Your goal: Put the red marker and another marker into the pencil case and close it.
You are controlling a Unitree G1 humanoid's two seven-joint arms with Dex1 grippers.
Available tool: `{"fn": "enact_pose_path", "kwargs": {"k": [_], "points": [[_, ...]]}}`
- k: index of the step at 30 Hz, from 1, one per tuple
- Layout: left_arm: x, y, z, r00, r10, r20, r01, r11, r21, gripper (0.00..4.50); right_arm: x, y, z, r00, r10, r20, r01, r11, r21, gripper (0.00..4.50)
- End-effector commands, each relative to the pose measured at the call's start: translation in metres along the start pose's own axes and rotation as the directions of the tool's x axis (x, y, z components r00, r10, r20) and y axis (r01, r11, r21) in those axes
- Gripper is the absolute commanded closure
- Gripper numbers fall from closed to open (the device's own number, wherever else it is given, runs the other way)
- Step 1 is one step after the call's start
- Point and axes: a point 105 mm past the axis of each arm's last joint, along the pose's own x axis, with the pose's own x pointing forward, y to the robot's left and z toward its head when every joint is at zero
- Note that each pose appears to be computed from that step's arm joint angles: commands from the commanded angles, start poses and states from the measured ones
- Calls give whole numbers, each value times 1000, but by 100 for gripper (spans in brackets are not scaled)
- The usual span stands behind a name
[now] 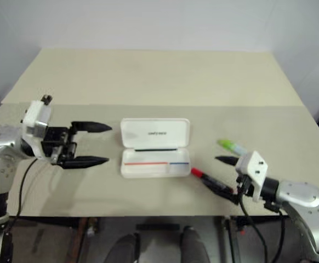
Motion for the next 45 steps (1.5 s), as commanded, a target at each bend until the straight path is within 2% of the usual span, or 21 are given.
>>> {"fn": "enact_pose_path", "kwargs": {"k": [1, 4, 17, 20, 22, 29, 34, 39, 42, 45], "points": [[-5, -3, 9, 999, -32, 22, 32, 999, 8, 3, -4, -2, -1, 1000, -16, -19, 16, 1000, -17, 0], [-7, -6, 7, 998, -60, 8, 60, 998, -9, 3, -3, 1, -15, 999, -8, -44, 9, 1000, 13, 0], [-18, -3, -3, 993, -89, -75, 90, 996, 6, 3, 3, -28, -62, 994, -37, -106, 45, 997, 67, 0], [-21, -1, -4, 993, -82, -86, 83, 996, 12, 0, 7, -28, -66, 994, -14, -112, 21, 998, 58, 63], [-23, -1, -4, 992, -84, -95, 86, 996, 15, 0, 9, -28, -65, 995, -7, -98, 11, 999, 46, 124], [-26, -1, -6, 989, -85, -117, 88, 996, 24, 0, 14, -26, -56, 999, 9, -53, -8, 1000, 17, 375], [-26, -1, -8, 989, -86, -121, 90, 996, 28, 0, 9, -28, -57, 997, -4, -83, 5, 1000, 3, 385], [-27, 2, -13, 990, -62, -130, 68, 997, 42, 0, -11, -46, -57, 988, -59, -144, 50, 997, -66, 385], [-30, 5, -16, 990, -30, -138, 38, 998, 58, 0, -21, -59, -47, 983, -89, -159, 65, 986, -153, 385], [-35, 8, -21, 988, 16, -152, -6, 998, 70, 0, -22, -74, -13, 990, -102, -94, 77, 969, -235, 385]]}}
